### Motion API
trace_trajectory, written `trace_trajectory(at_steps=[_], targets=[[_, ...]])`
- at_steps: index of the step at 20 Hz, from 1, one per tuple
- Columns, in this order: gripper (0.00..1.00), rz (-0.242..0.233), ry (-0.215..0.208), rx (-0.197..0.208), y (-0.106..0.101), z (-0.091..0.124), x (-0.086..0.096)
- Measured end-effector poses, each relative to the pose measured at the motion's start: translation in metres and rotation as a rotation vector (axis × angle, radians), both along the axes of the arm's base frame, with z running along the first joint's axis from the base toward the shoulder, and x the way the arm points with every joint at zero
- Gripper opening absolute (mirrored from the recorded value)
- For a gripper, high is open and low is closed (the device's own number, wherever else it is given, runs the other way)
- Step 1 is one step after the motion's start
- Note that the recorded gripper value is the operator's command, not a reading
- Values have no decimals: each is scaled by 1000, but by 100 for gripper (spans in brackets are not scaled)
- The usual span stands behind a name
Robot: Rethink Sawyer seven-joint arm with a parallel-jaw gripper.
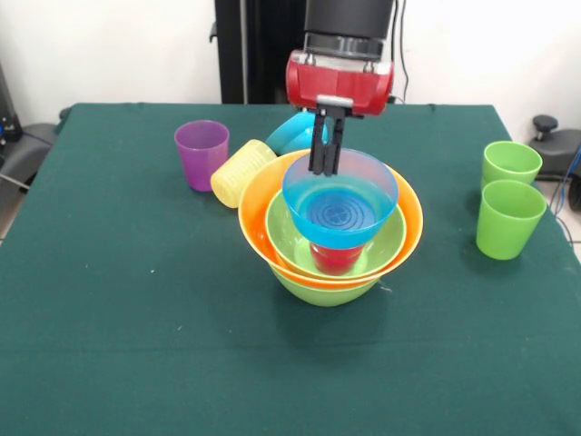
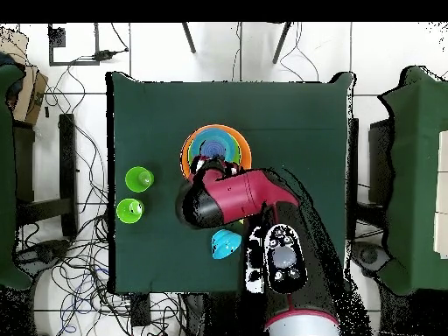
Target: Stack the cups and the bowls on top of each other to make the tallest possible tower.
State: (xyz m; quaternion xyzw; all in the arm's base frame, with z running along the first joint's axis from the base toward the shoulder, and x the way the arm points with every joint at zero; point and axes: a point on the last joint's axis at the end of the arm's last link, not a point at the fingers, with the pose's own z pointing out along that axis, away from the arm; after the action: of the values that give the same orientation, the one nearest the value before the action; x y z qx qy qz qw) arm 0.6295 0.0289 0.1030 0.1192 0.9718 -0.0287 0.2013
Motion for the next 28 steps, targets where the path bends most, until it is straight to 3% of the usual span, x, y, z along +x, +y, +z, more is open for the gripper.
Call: trace_trajectory(at_steps=[8, 15, 20, 28], targets=[[0, -85, 97, -17, -4, 69, -33], [0, -96, 101, -23, 8, 105, -54], [0, -87, 112, -5, 28, 111, -70], [0, -74, 190, 35, 47, 83, -90]])
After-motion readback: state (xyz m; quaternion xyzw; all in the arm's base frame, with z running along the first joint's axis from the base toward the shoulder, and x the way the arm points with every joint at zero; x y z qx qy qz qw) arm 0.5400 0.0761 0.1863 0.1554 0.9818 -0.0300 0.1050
